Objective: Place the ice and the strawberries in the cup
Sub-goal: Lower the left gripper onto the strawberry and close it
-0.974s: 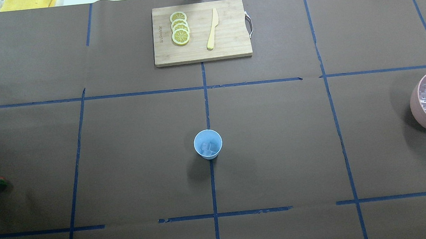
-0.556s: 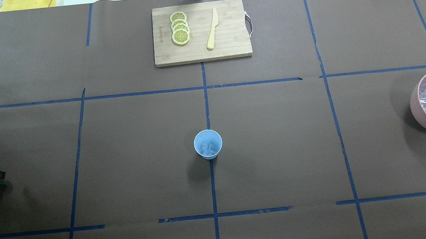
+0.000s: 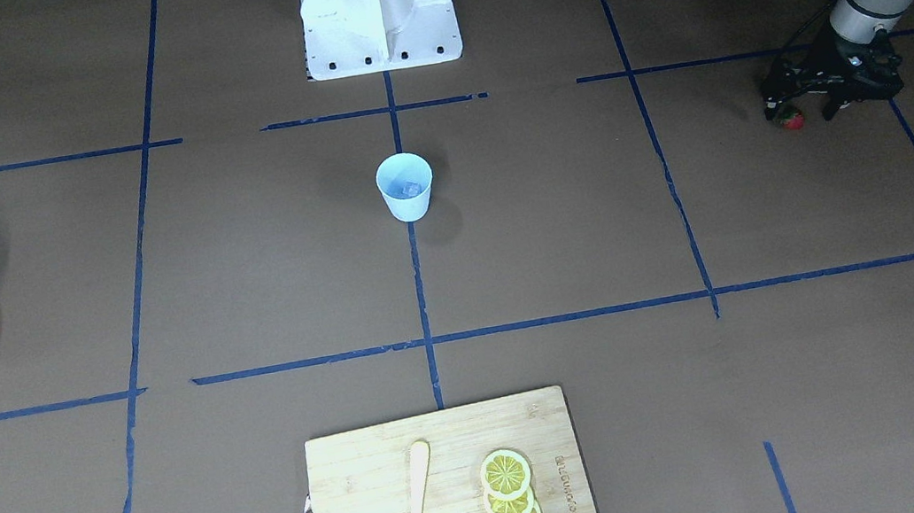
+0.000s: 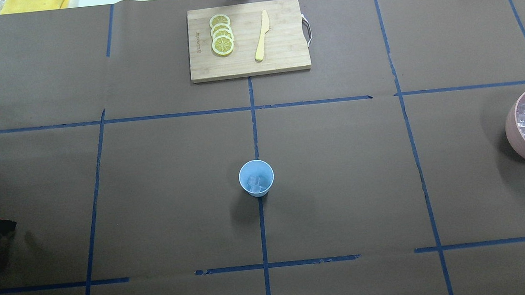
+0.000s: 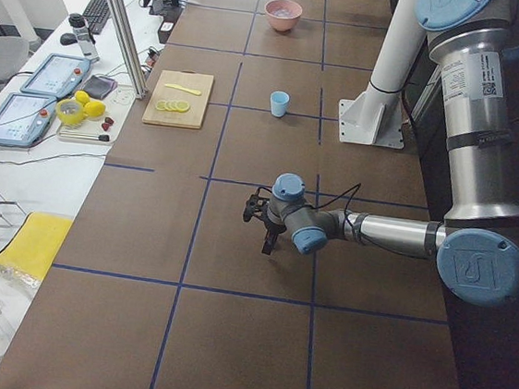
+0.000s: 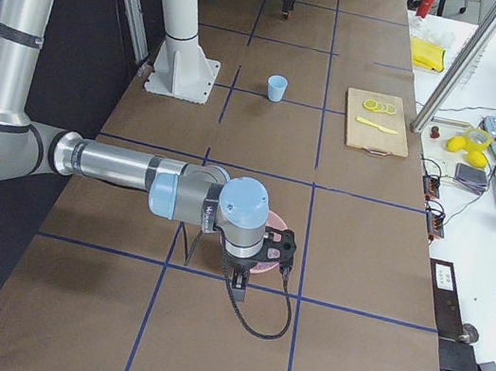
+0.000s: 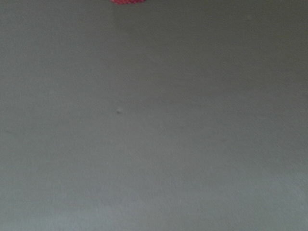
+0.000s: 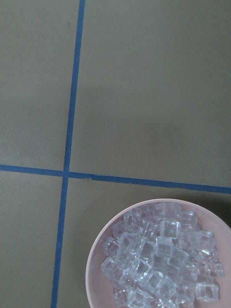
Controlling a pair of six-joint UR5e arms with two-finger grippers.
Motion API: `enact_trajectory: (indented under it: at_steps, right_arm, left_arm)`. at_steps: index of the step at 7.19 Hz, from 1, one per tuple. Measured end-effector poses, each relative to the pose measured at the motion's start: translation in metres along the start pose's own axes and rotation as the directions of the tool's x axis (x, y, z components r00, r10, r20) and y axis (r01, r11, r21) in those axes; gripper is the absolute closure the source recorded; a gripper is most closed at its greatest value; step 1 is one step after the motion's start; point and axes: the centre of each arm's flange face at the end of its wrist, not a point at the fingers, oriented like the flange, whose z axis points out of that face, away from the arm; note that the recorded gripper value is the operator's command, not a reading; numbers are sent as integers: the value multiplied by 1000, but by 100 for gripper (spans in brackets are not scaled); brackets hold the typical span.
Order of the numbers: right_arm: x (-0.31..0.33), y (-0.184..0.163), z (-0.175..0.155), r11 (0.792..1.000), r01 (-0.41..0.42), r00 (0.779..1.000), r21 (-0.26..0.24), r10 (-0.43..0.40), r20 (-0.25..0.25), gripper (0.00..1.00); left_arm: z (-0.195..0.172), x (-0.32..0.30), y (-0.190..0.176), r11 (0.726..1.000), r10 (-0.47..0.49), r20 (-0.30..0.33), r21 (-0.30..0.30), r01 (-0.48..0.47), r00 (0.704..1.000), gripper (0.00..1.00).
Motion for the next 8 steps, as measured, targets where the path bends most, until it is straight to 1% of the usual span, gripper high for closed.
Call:
enact_trajectory:
  at_steps: [1,3,5,8]
  right_arm:
    - [0,0,0,1000,0,1000,0,0,0,1]
    - [0,0,0,1000,1,1000,0,-1,0,1]
    - [-1,-1,-1,1000,3,1000,3,-3,0,1]
    - [-2,-1,-2,1000,6,1000,5,-6,1,1]
  left_arm:
    - [1,1,0,1000,2,-2,-2,-2,1000,92]
    - [1,2,0,1000,5,-3,-1,-5,1000,98]
    - [-4,5,-2,1000,9,-9,10,-9,1000,100]
    - [-28,22,-13,999,18,-32,41,-16,999,100]
